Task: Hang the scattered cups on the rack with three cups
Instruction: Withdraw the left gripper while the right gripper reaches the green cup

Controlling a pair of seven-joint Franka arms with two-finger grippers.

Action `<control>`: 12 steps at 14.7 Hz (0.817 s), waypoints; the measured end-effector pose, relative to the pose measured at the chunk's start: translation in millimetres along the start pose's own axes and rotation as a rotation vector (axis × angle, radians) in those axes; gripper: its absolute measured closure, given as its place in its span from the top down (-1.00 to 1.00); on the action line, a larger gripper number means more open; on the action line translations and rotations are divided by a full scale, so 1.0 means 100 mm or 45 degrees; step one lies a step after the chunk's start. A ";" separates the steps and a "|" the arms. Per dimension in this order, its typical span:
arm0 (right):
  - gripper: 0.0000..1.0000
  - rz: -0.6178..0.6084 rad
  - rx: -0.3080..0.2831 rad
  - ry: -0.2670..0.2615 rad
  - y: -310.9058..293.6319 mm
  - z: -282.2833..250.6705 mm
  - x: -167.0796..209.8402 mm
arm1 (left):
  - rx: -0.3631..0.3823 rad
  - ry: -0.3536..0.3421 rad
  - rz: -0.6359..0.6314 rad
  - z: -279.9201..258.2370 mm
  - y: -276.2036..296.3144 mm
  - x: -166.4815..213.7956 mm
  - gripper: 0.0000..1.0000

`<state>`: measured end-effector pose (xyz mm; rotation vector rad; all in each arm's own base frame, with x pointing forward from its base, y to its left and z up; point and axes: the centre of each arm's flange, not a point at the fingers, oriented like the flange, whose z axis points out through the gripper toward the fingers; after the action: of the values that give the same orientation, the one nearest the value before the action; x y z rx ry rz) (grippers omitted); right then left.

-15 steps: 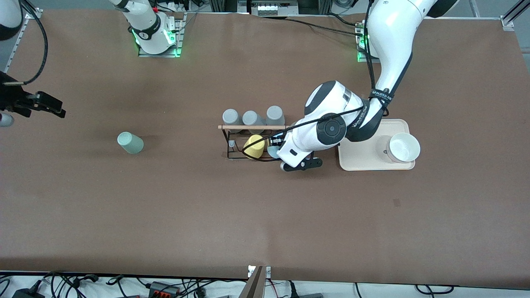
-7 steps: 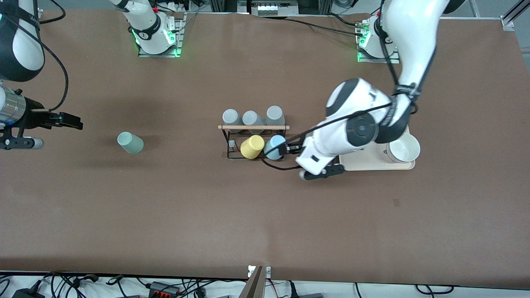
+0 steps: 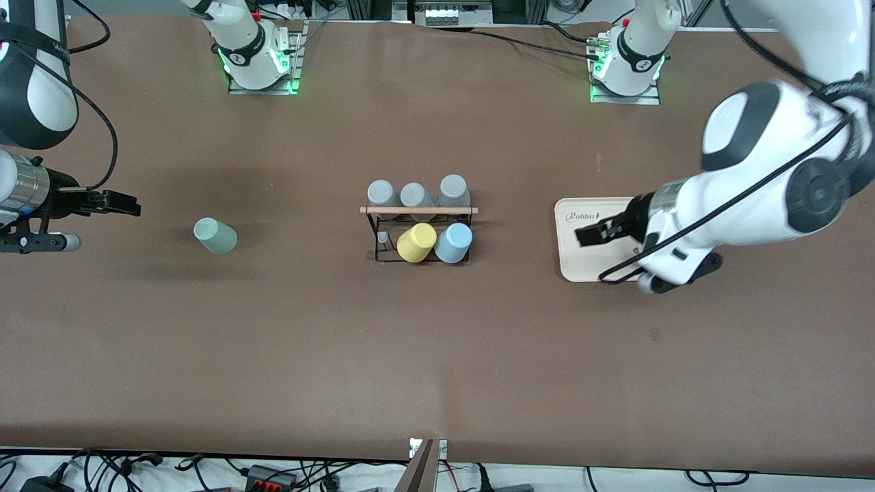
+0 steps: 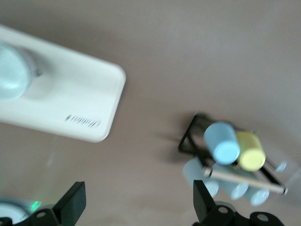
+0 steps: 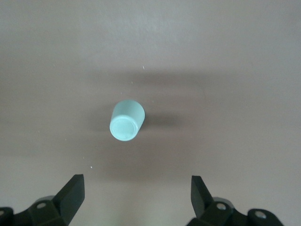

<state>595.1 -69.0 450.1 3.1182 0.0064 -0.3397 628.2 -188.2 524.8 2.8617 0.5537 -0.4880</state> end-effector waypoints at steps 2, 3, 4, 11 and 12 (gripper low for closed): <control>1.00 0.011 0.006 -0.052 0.06 0.24 0.05 | 0.034 -0.006 0.010 -0.27 -0.07 -0.32 1.00; 1.00 0.010 0.007 -0.065 0.06 0.34 0.09 | 0.036 0.000 -0.001 -0.38 -0.15 -0.38 1.00; 1.00 0.008 0.005 -0.068 0.05 0.44 0.14 | 0.037 -0.002 -0.018 -0.45 -0.25 -0.38 1.00; 1.00 -0.014 0.000 -0.061 -0.04 1.15 0.26 | 0.068 -0.054 0.047 -0.30 -0.27 -0.36 1.00; 1.00 -0.020 -0.002 -0.048 -0.07 1.22 0.26 | 0.069 -0.054 0.059 -0.31 -0.26 -0.38 1.00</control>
<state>593.8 -62.8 325.3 3.1107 0.0313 -0.3990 593.2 -169.3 564.2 2.9009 0.4735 -0.5635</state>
